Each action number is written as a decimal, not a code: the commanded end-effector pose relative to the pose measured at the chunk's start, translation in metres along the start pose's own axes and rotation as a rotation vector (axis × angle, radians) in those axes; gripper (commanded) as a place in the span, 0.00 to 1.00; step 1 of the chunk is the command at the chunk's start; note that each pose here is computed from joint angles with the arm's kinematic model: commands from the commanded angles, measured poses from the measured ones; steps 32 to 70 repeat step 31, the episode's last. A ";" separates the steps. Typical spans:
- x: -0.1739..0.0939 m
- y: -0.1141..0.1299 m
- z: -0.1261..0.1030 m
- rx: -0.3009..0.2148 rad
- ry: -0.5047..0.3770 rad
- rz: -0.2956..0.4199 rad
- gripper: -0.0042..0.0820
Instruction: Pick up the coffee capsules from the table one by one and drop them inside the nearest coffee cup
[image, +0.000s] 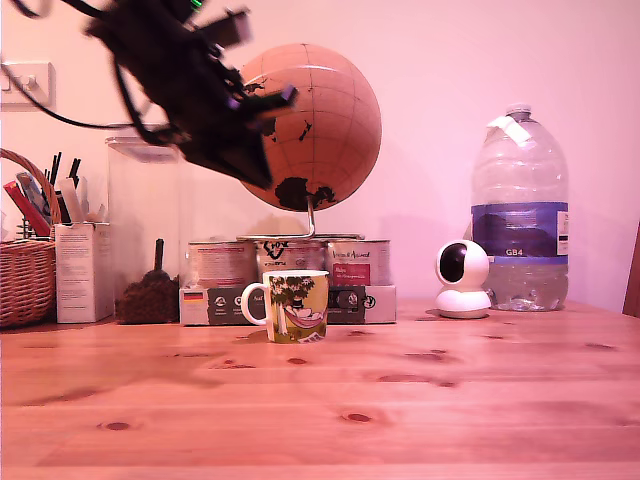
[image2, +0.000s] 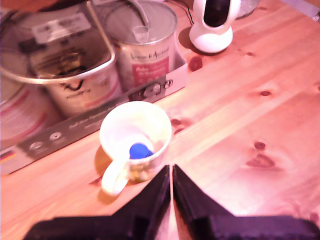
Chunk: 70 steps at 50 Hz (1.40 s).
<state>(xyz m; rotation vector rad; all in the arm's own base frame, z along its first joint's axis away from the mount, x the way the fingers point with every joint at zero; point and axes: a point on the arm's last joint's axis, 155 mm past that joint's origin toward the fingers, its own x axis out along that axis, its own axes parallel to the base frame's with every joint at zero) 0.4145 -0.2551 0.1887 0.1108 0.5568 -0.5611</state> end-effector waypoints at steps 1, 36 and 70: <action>-0.015 0.001 0.009 0.004 -0.049 0.004 0.03; -0.089 0.002 0.014 -0.017 -0.152 0.026 0.03; -0.089 0.002 0.014 -0.017 -0.152 0.026 0.03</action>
